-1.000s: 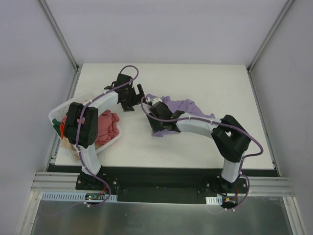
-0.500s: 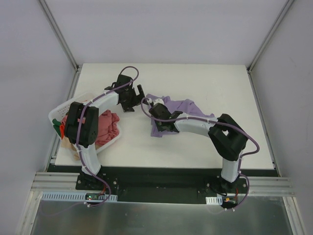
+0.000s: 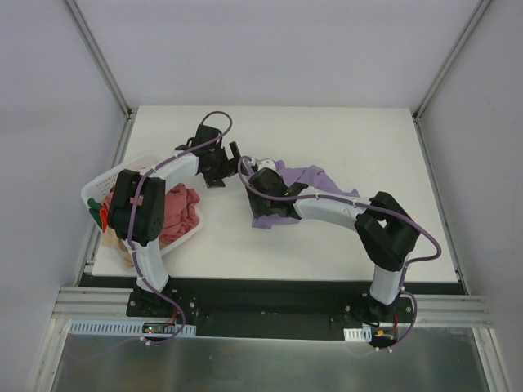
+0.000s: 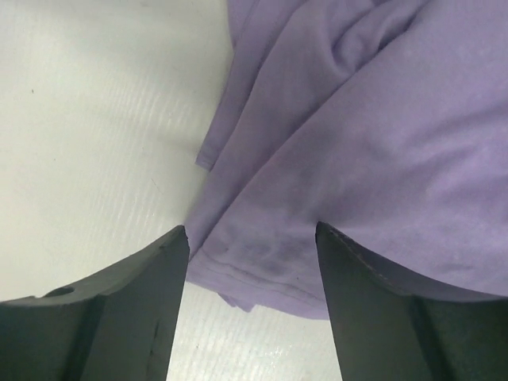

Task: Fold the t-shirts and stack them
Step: Flatten out the tshirt

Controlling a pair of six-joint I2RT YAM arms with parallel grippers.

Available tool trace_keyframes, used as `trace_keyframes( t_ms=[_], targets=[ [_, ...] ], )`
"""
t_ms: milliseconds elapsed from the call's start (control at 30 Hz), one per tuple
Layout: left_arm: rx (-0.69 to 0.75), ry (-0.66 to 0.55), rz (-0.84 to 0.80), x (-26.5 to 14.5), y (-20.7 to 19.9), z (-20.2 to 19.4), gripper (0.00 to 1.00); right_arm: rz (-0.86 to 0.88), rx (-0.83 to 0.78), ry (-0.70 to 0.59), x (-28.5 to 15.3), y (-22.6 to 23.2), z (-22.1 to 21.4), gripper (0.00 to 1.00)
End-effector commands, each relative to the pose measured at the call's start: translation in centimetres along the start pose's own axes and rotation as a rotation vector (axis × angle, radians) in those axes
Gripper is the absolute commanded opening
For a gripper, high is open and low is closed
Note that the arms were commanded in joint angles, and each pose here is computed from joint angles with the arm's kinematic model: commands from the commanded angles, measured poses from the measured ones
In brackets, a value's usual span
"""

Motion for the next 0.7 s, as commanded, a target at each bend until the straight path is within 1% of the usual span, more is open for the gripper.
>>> trace_keyframes(
  t_ms=[0,67,100,167,200,333,433,600,667],
  targets=[
    [-0.016,-0.012,-0.005,-0.3,0.2,0.2,0.99,-0.014,0.056,-0.019,1.0,1.0,1.0,0.68],
    [-0.020,-0.011,0.000,-0.3,0.4,0.1,0.99,-0.020,0.056,-0.009,1.9,1.2,0.8,0.68],
    [-0.020,-0.010,0.000,-0.3,0.4,0.1,0.99,-0.023,0.055,-0.002,2.3,1.4,0.7,0.67],
    [-0.024,-0.007,-0.001,-0.3,0.5,0.0,0.99,-0.069,0.061,-0.004,3.0,0.9,0.6,0.56],
    [-0.026,-0.007,0.000,-0.3,0.6,0.1,0.99,-0.094,0.064,-0.007,3.0,0.4,0.6,0.41],
    [-0.021,-0.012,-0.001,-0.5,0.7,0.1,0.99,-0.121,0.083,-0.060,1.6,-0.5,1.3,0.00],
    [-0.019,-0.017,-0.012,-0.5,0.5,0.2,0.99,-0.091,0.093,-0.107,-0.2,-0.7,2.3,0.00],
    [-0.010,-0.008,-0.075,-0.5,-0.5,0.0,0.99,-0.037,0.085,-0.190,-4.1,-1.4,3.8,0.00],
    [-0.004,-0.002,-0.111,-0.4,-1.1,0.0,0.99,-0.023,0.069,-0.214,-5.3,-2.1,3.5,0.00]
  ],
)
Point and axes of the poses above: each gripper's point midway between its finger pads, its own x axis out along the fingers, its own y axis along the line the jaws close on, z = x × y, the point moved 1 cm from there along -x, back along the fingers, and after that the axes turned 6 degrees about x, right-handed, at the moved point
